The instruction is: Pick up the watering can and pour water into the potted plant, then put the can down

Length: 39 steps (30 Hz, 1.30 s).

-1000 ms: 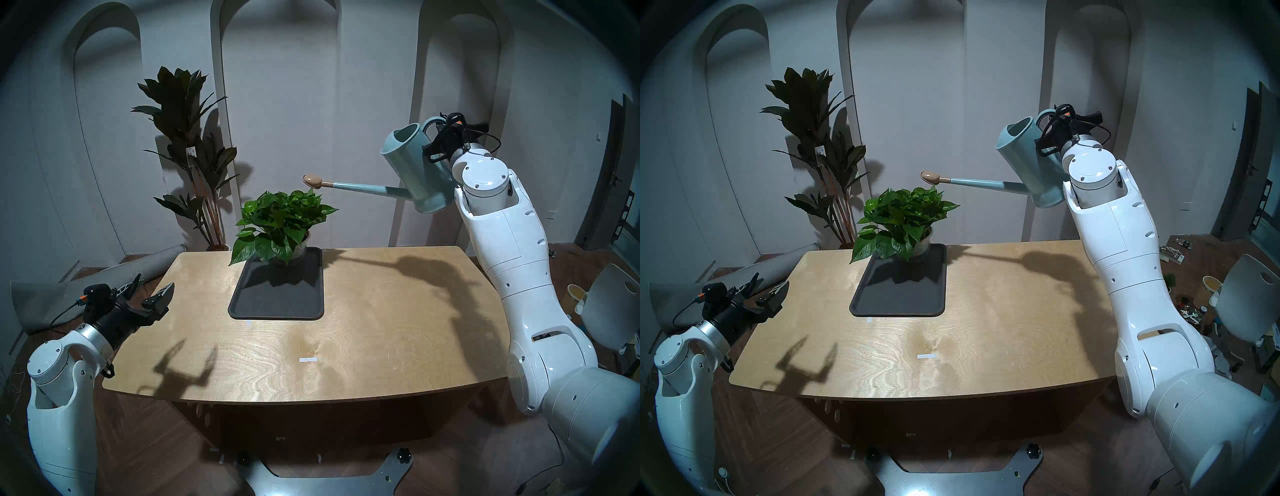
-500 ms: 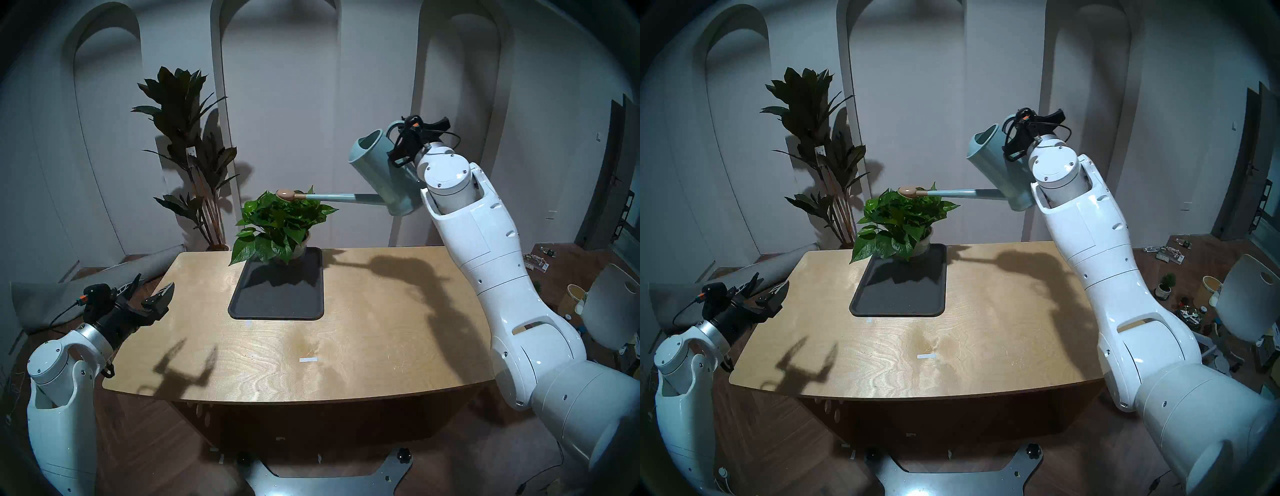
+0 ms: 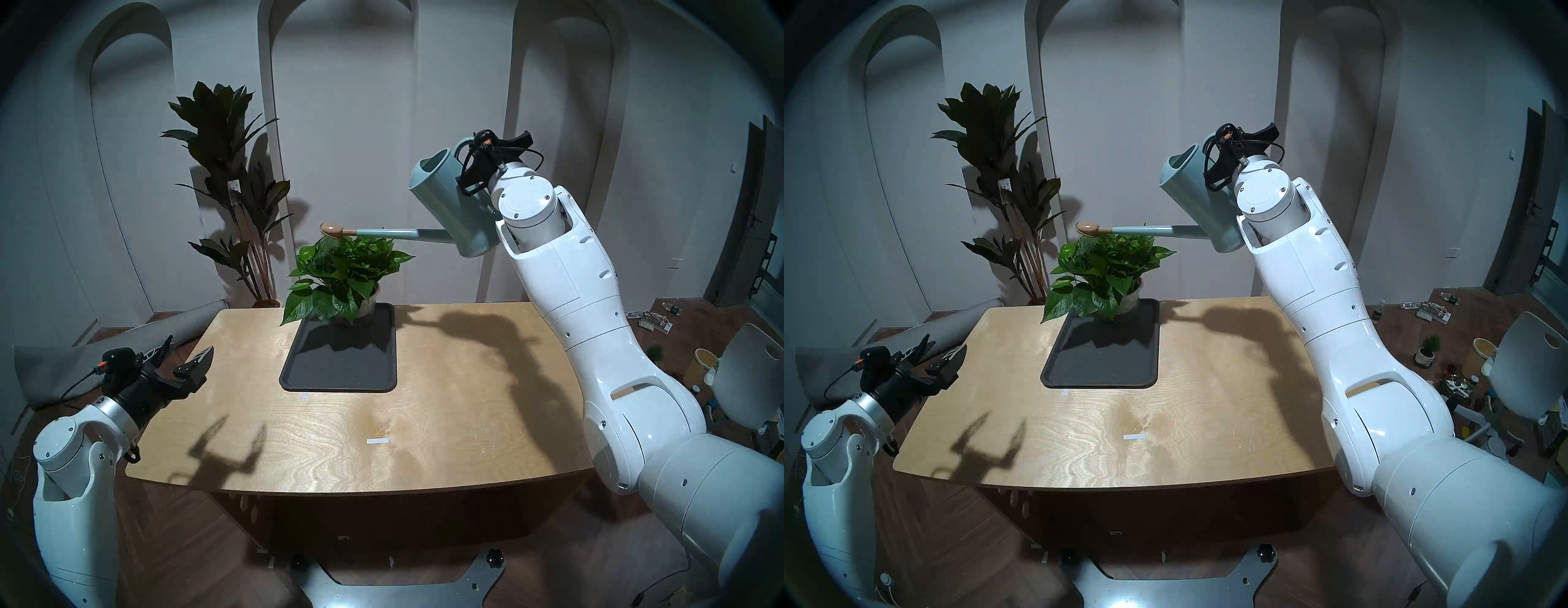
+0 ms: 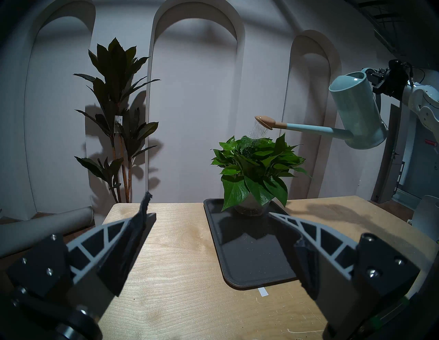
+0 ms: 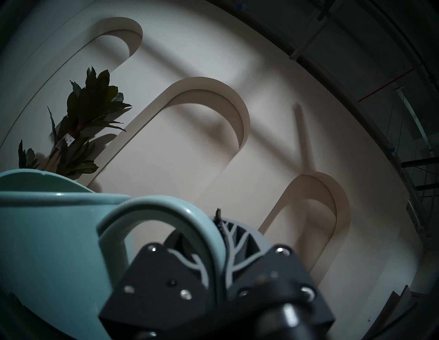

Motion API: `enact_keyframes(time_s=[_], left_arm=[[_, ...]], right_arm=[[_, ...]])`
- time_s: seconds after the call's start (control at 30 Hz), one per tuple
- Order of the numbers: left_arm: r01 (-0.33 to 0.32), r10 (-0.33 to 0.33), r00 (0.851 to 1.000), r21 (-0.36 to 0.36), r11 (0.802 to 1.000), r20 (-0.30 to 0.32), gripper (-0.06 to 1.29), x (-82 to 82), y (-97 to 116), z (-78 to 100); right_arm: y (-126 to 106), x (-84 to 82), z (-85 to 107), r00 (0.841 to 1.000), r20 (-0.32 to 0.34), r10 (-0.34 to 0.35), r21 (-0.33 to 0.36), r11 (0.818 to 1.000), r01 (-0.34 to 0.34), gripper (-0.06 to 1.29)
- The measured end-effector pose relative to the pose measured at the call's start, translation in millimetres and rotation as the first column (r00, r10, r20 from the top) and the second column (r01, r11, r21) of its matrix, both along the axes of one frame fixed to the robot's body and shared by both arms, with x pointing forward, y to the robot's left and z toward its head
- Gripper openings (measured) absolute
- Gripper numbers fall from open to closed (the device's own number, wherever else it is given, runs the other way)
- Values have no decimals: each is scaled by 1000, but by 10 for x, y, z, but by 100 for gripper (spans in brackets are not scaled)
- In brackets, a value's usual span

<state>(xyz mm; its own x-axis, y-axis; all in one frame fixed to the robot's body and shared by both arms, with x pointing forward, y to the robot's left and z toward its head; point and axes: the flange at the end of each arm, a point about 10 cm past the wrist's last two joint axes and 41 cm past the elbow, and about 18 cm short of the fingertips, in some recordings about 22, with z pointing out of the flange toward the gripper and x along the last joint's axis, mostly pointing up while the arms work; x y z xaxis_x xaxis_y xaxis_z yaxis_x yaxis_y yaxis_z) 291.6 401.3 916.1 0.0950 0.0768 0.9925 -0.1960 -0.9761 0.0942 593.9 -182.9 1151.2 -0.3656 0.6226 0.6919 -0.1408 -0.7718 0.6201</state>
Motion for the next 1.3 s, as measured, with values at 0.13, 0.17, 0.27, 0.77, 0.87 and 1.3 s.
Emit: enact_keyframes(time_s=[0.13,0.17,0.27,0.77,0.87,1.3], left_arm=[[0,0,1000,0,1000,0,124,0,-1,2],[0,0,1000,0,1000,0,124,0,-1,2],[0,0,1000,0,1000,0,124,0,-1,2],[2,-2,1000,2,1000,2,124,1,-4,10],[2,-2,1000,2,1000,2,124,1,-4,10],[2,-2,1000,3,1000,2,124,2,-5,11]], right_arm=[[-145,8,99,999,17,-34,-3,999,34,6],[-186,10,120,999,20,-42,-3,999,43,6],[-292,13,172,998,28,-64,-4,998,64,6],[-853,246,67,983,-32,-181,-34,983,180,6],[-854,305,-23,981,-56,-186,-39,982,184,6],[-539,355,103,994,-21,-107,32,994,107,6]])
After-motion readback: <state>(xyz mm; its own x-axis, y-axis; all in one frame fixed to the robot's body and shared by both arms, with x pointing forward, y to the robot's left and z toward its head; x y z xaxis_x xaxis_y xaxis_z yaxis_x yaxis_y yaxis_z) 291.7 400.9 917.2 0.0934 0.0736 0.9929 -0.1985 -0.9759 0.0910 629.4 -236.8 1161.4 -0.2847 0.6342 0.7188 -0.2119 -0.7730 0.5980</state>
